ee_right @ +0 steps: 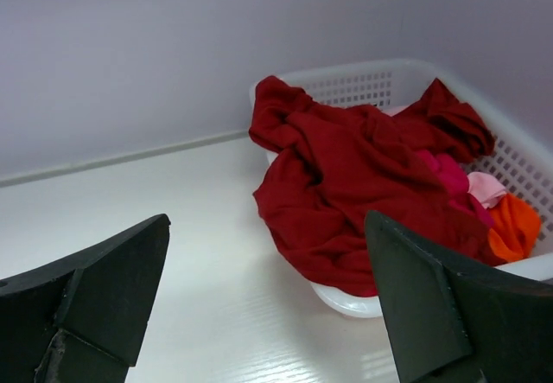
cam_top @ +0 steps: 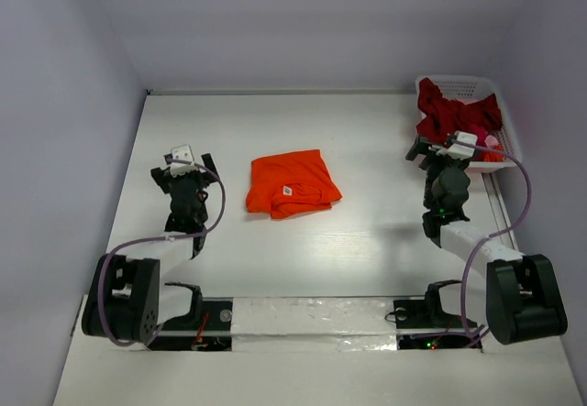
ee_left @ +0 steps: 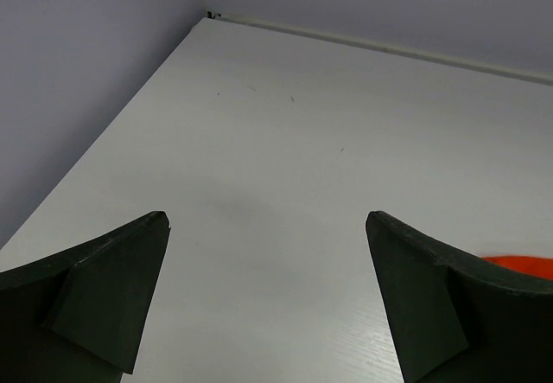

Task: Fold and stack the t-shirts
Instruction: Smooth out wrinkles on the folded tshirt

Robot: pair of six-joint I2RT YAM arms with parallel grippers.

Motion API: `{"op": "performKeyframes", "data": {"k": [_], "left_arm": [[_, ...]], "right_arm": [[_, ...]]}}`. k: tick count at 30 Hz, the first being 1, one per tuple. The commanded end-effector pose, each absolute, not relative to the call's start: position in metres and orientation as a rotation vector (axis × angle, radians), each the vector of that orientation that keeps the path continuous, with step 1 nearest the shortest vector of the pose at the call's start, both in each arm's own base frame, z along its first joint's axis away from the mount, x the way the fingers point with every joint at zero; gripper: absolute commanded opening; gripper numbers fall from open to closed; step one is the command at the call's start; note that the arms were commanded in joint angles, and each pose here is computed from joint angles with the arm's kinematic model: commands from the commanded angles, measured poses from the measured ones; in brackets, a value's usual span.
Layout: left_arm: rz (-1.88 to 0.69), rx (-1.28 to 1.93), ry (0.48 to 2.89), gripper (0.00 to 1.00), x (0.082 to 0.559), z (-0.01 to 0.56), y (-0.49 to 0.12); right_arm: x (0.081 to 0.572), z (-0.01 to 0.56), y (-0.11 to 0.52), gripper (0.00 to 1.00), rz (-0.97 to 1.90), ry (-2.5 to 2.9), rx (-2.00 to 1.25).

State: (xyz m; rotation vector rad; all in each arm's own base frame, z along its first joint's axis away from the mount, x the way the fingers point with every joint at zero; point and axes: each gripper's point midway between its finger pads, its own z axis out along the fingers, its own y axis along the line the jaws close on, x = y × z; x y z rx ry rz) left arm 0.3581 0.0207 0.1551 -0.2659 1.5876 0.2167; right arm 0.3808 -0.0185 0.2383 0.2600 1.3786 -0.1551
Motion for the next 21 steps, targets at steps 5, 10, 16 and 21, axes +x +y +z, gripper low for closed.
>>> {"op": "performKeyframes", "data": {"k": [5,10,16,21], "left_arm": [[0.102,-0.056,1.492,0.99,0.396,0.172,-0.009],[0.102,-0.139,1.431,0.99,0.393,0.175,0.009],[0.021,-0.025,1.365,0.99,0.373,0.171,-0.001],[0.050,-0.128,1.404,0.99,0.381,0.167,0.013]], "right_arm": [[0.385,0.250,-0.025,1.00,-0.128,1.258,0.262],[0.376,0.251,-0.036,1.00,-0.124,1.216,0.343],[0.367,0.251,-0.040,1.00,-0.109,1.150,0.374],[0.375,0.243,-0.038,1.00,-0.119,1.191,0.359]]}}
